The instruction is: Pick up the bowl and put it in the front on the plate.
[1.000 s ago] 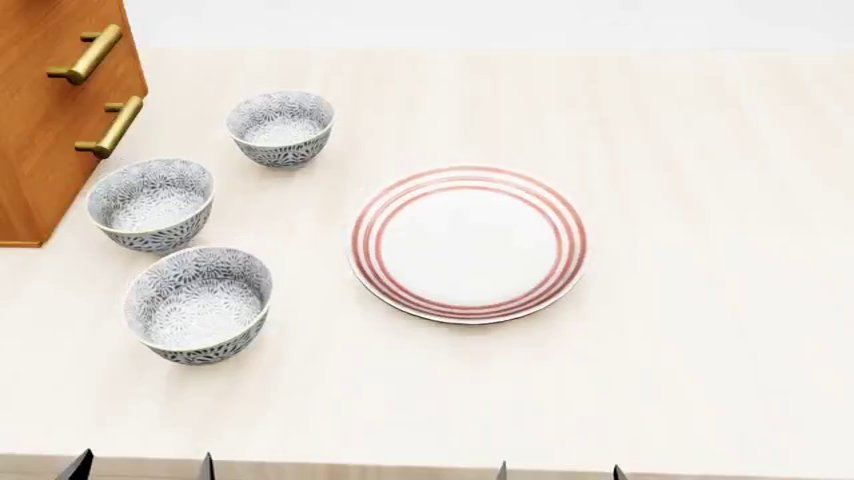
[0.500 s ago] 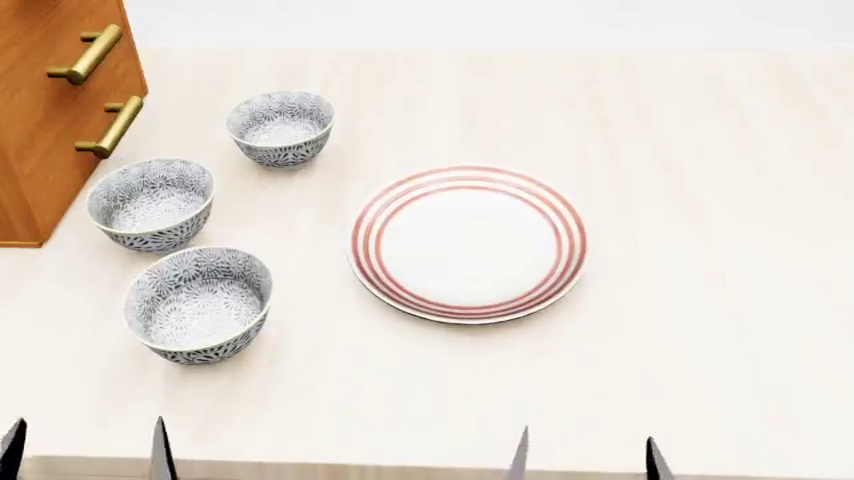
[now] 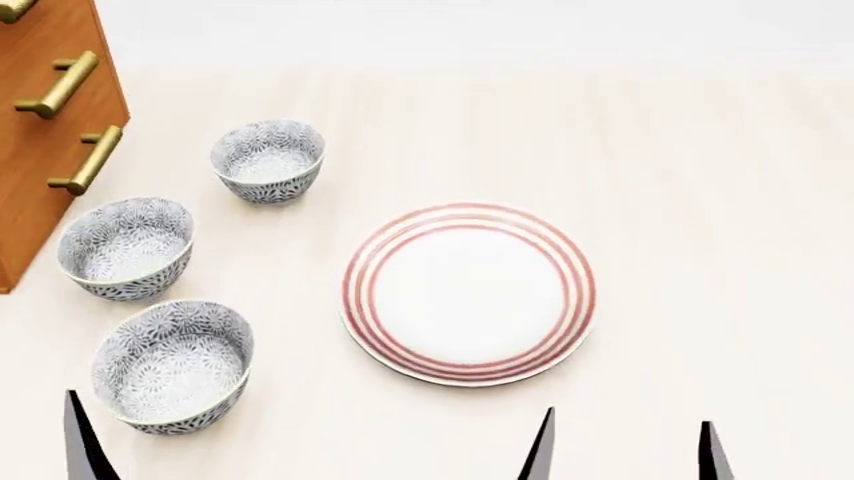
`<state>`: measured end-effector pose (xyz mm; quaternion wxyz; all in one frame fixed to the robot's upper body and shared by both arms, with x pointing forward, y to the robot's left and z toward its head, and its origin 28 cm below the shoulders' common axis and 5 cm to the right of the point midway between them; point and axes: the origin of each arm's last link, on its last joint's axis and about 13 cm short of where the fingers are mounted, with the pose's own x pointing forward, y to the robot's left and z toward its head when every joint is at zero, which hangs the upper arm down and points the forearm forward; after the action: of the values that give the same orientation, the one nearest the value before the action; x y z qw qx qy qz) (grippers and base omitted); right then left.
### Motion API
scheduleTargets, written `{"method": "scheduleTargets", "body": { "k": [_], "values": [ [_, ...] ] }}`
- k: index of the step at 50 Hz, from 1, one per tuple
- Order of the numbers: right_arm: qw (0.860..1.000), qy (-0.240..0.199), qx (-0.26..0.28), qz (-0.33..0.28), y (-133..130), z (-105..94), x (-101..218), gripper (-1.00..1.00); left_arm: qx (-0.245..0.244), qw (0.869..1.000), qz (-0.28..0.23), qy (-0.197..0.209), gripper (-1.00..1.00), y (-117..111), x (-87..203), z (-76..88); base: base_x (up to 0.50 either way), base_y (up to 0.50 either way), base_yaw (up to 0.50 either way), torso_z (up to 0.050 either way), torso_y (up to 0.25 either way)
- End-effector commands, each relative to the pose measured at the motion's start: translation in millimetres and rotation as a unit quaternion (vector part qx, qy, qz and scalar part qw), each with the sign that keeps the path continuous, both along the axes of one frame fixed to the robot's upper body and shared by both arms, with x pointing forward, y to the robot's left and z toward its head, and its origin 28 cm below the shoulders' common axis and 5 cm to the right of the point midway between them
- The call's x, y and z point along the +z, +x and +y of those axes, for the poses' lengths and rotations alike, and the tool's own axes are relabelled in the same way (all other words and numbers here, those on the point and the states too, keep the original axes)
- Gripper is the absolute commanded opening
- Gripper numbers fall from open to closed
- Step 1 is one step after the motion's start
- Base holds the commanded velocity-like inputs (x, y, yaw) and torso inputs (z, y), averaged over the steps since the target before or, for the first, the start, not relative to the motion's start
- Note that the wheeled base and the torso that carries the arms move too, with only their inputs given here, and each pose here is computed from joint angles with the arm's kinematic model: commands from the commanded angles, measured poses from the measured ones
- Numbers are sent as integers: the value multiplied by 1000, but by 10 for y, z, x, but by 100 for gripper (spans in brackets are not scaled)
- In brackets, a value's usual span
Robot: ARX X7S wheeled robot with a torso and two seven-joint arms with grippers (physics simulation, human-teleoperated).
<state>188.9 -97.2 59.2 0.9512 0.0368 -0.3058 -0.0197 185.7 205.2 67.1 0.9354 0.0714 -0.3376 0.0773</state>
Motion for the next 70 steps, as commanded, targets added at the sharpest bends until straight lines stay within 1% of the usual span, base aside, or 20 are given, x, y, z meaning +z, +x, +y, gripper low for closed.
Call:
{"method": "scheduleTargets", "body": {
  "k": [1,42,46,49,70],
  "values": [
    [1000,-6,4,-17,-19,3,23,100,-1,1000,-15,7,100,-22,25,-12,500,0,0,0,0],
    [1000,-14,19,-20,-11,28,37,100,-1,1000,-7,8,100,-20,8,-18,498,0,0,0,0],
    [999,-12,23,-23,-15,29,39,100,-2,1000,-7,9,100,-21,7,-22,0,0,0,0,0],
    [999,-18,25,-29,-28,38,50,100,-2,1000,-8,9,100,-22,8,-22,0,0,0,0,0],
    [999,-20,28,-29,-30,40,39,100,-4,1000,-5,9,100,-21,5,-24,0,498,0,0,0]
  ]
}}
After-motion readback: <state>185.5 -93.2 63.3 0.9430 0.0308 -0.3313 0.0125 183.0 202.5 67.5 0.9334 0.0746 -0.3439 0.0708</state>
